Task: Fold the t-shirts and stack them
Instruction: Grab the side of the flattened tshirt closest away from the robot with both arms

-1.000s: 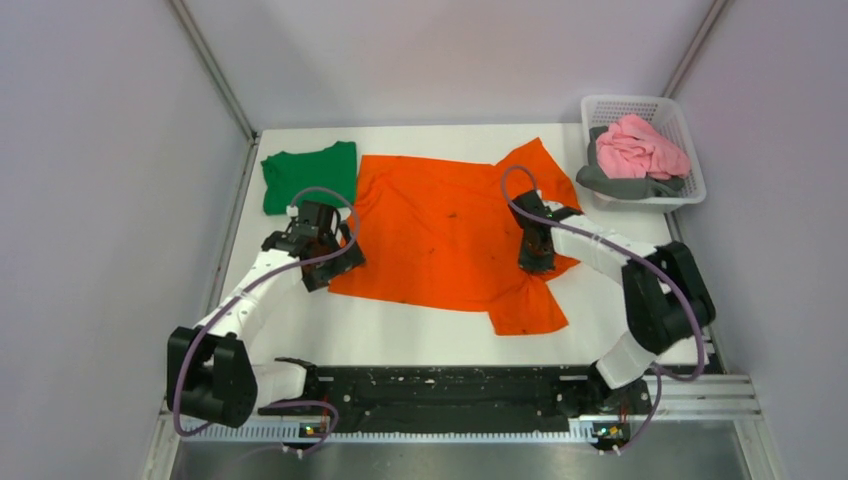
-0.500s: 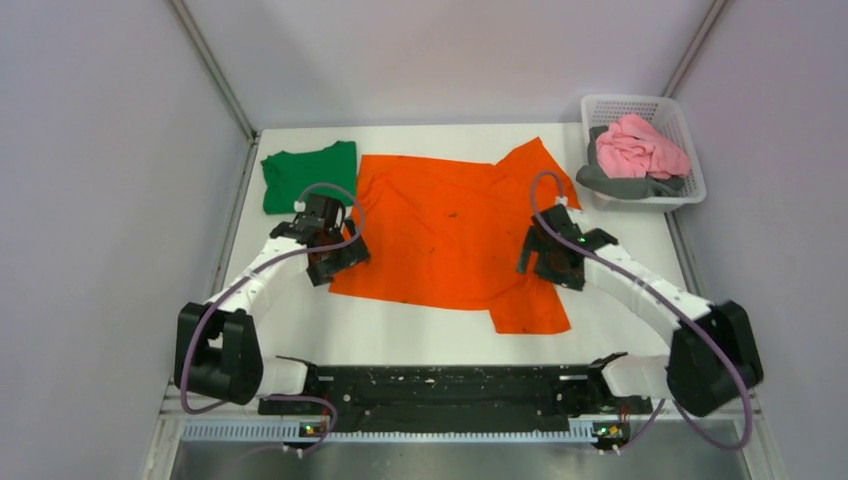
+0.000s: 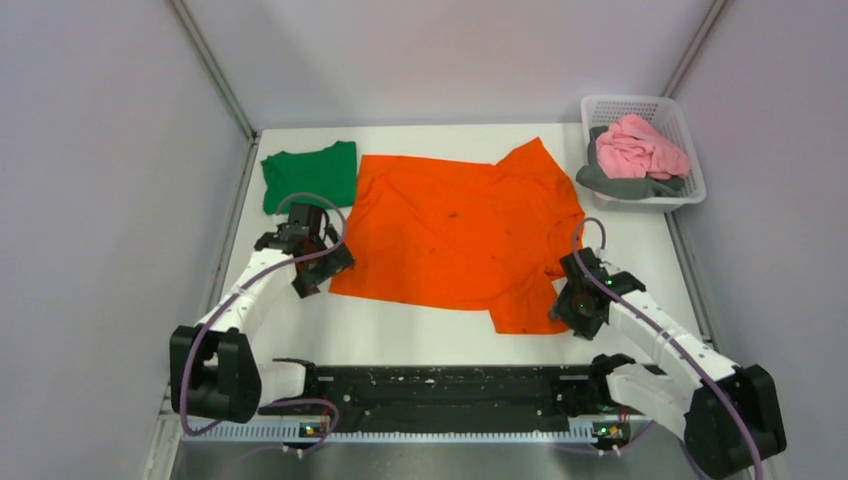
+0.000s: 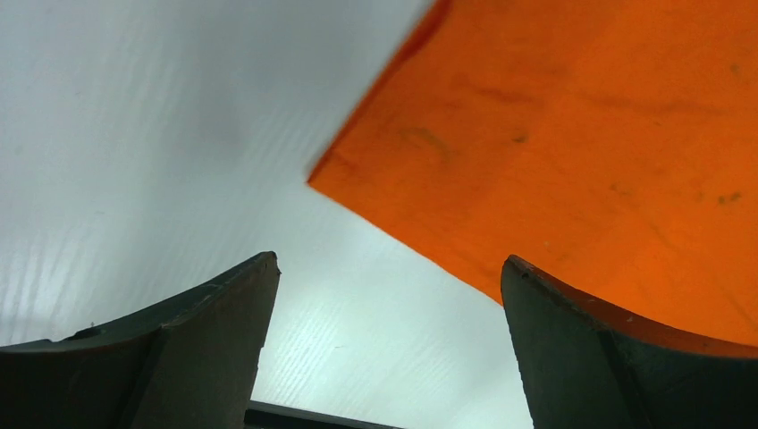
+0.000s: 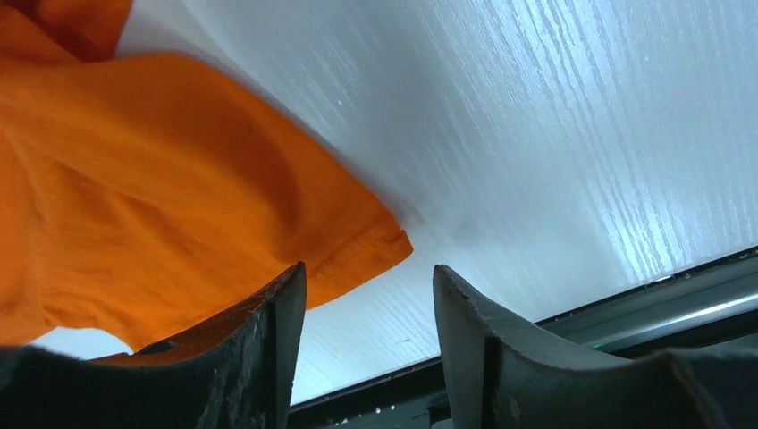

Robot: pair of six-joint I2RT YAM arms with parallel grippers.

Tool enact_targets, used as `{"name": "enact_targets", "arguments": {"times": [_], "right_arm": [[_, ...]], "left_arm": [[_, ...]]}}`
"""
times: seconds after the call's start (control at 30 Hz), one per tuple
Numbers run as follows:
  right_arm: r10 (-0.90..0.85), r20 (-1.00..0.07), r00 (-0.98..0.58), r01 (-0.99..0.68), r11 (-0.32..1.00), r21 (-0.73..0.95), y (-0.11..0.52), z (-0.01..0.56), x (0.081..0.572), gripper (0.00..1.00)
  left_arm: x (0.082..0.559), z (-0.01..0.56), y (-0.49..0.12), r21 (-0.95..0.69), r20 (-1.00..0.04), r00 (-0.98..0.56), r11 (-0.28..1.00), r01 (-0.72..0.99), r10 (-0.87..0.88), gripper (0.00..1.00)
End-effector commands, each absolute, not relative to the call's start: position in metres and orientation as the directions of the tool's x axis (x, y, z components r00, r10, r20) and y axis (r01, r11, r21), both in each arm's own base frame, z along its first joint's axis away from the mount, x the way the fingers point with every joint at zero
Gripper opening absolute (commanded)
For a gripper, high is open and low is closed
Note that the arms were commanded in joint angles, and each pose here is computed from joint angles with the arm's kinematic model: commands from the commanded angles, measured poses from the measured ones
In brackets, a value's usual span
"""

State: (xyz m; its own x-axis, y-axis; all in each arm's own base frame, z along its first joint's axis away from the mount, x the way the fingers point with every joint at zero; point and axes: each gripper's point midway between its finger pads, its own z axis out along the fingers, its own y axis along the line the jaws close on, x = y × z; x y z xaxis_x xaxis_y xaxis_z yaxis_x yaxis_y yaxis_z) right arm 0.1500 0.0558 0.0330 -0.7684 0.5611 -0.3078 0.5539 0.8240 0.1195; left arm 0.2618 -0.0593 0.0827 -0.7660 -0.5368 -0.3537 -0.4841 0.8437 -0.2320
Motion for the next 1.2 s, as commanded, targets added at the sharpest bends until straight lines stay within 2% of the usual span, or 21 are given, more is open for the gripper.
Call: {"name": "enact_targets", "arguments": {"times": [0.0, 0.13, 0.27, 0.33, 0.5, 0.57, 0.67, 0.7, 0.83, 0.93, 1.0, 1.07, 1.1, 1.17], "right_arm": [[0.556, -0.328, -0.764, 0.555, 0.825, 0.106, 0.057, 0.026, 0.167, 0.52], [0.529, -0.301, -0.794, 0.528, 0.844, 0.093, 0.063, 0.012, 0.174, 0.4], [0.527, -0.291, -0.798, 0.524, 0.846, 0.094, 0.063, 0.011, 0.169, 0.15], [0.536, -0.298, -0.79, 0.533, 0.84, 0.097, 0.061, 0.018, 0.165, 0.08], [0.592, -0.269, -0.759, 0.562, 0.806, 0.186, 0.07, 0.053, 0.154, 0.04], [0.61, -0.253, -0.751, 0.577, 0.792, 0.199, 0.071, 0.067, 0.142, 0.0], [0.627, -0.237, -0.742, 0.601, 0.779, 0.179, 0.065, 0.082, 0.124, 0.0], [0.629, -0.23, -0.743, 0.602, 0.778, 0.182, 0.065, 0.085, 0.12, 0.0], [0.622, -0.172, -0.764, 0.596, 0.783, 0.178, 0.07, 0.084, 0.102, 0.0], [0.604, -0.134, -0.786, 0.584, 0.796, 0.16, 0.074, 0.082, 0.09, 0.0], [0.597, -0.118, -0.793, 0.58, 0.8, 0.154, 0.075, 0.083, 0.084, 0.0], [0.591, -0.09, -0.802, 0.574, 0.803, 0.158, 0.079, 0.083, 0.078, 0.0], [0.588, -0.085, -0.805, 0.573, 0.806, 0.152, 0.079, 0.081, 0.075, 0.0], [0.58, -0.08, -0.811, 0.566, 0.812, 0.142, 0.078, 0.077, 0.073, 0.0]], "left_arm": [[0.231, 0.065, -0.027, -0.175, -0.316, -0.703, 0.768, -0.616, -0.637, 0.99], [0.223, 0.05, -0.02, -0.187, -0.275, -0.679, 0.73, -0.657, -0.681, 0.97], [0.232, 0.042, -0.023, -0.208, -0.268, -0.662, 0.713, -0.669, -0.7, 0.89], [0.238, 0.039, -0.026, -0.221, -0.257, -0.656, 0.704, -0.675, -0.709, 0.84], [0.246, 0.028, -0.039, -0.256, -0.192, -0.668, 0.694, -0.673, -0.719, 0.66], [0.244, 0.021, -0.04, -0.24, -0.166, -0.673, 0.691, -0.682, -0.721, 0.55], [0.238, 0.01, -0.042, -0.222, -0.131, -0.68, 0.689, -0.689, -0.722, 0.49], [0.236, 0.007, -0.042, -0.217, -0.128, -0.678, 0.688, -0.693, -0.724, 0.48], [0.236, -0.001, -0.037, -0.176, -0.126, -0.677, 0.688, -0.704, -0.725, 0.37], [0.24, -0.003, -0.037, -0.178, -0.128, -0.674, 0.685, -0.707, -0.728, 0.22], [0.24, -0.003, -0.036, -0.177, -0.131, -0.667, 0.68, -0.712, -0.733, 0.19], [0.238, -0.004, -0.035, -0.173, -0.138, -0.664, 0.678, -0.715, -0.735, 0.04], [0.238, -0.004, -0.035, -0.175, -0.141, -0.666, 0.681, -0.711, -0.732, 0.0], [0.237, -0.003, -0.035, -0.178, -0.143, -0.674, 0.688, -0.703, -0.725, 0.0]]}}
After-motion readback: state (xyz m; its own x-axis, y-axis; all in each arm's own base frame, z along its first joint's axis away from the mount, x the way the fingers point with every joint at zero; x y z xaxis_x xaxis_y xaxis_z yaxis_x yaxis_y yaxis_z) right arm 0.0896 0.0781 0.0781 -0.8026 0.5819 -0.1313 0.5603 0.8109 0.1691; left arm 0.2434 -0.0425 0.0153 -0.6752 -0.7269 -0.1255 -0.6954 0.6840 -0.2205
